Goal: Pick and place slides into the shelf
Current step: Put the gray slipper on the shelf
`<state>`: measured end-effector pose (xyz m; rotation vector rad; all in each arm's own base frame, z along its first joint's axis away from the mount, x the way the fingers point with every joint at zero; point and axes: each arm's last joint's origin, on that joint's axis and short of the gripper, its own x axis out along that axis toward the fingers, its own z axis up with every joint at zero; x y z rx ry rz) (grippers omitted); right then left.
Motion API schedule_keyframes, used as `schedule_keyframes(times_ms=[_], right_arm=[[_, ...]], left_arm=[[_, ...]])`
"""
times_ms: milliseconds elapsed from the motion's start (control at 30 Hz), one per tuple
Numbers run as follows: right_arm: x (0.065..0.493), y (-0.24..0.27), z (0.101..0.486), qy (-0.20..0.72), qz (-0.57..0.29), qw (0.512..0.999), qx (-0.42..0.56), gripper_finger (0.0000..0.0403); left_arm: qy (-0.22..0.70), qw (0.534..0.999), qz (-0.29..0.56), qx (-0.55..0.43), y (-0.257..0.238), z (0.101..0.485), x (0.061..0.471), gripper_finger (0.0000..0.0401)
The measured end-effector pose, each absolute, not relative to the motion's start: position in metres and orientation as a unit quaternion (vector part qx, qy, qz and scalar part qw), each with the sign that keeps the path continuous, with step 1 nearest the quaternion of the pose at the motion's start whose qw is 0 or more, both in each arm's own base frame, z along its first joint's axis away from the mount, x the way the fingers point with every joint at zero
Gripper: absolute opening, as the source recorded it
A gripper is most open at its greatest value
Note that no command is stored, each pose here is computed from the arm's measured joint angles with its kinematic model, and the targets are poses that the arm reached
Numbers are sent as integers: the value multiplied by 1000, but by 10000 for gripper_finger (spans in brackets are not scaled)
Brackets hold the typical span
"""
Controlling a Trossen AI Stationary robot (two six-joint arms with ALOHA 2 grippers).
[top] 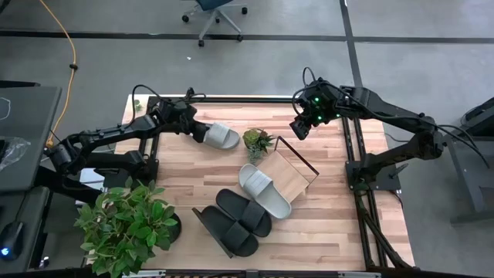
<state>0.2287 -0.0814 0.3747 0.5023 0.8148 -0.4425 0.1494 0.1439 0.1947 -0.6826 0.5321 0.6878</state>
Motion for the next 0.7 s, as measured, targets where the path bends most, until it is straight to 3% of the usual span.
schedule_keyframes(times_ms=[233,700], right_arm=[[229,-82,375,389,-212,864,238,156],[229,-82,375,391,-209,866,231,156]], left_arm=[[259,854,328,-310,144,194,150,193],[296,832,332,-332,155,169,160,198]])
